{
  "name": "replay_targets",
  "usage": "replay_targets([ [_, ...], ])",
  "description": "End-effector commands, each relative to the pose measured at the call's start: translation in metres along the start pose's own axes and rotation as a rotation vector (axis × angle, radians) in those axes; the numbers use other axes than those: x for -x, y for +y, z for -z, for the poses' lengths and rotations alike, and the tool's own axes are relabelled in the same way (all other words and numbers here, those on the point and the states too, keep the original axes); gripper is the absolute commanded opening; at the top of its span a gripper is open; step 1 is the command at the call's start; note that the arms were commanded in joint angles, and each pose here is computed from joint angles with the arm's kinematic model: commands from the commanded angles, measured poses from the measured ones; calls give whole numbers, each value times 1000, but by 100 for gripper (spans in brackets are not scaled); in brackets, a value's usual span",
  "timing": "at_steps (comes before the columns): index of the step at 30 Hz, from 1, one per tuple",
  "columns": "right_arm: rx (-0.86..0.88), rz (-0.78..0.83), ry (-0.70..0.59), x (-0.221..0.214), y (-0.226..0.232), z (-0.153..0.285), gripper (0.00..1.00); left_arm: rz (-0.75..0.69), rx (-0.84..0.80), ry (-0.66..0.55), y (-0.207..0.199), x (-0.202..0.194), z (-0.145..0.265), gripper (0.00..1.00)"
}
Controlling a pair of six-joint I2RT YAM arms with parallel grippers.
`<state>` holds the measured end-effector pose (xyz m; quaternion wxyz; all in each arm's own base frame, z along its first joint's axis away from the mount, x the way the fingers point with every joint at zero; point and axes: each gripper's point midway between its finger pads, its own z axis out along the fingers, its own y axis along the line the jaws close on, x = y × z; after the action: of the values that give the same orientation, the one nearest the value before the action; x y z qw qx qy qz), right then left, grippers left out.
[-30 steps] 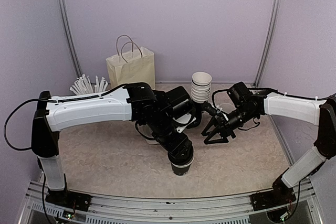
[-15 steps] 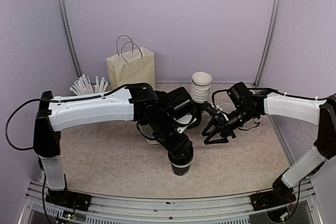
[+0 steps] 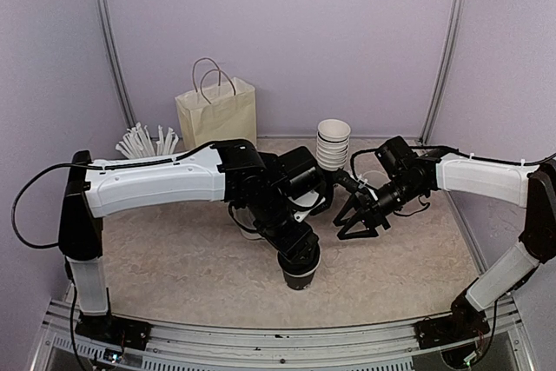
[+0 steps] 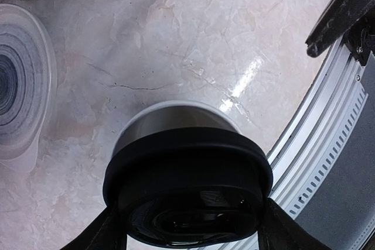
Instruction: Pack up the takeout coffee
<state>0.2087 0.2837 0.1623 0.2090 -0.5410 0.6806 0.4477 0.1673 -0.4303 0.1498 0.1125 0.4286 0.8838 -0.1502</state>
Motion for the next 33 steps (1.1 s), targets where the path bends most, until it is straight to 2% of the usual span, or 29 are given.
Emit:
replay_targets([
  [1,40,-4,7,-4,9,-4,61,-10,-1,-22,2,11,-6,70],
  [8,34,-9,2,0,9,-2,61,-6,22,-81,3,27,1,83],
  [16,-21,-59,16,6,1,3,62,39,61,-170,11,37,17,86],
  [19,23,-131,4,8,6,0,61,218,45,-198,36,24,17,84],
  [20,55,-165,-1,7,9,-2,61,284,2,-192,42,16,11,82],
  [22,111,-231,-7,2,12,-8,62,388,-90,-255,45,12,21,81],
  [27,195,-359,8,-12,7,-23,62,469,-288,-405,29,14,42,81],
  [33,256,-410,6,-10,3,-31,56,485,-387,-406,19,11,29,68],
])
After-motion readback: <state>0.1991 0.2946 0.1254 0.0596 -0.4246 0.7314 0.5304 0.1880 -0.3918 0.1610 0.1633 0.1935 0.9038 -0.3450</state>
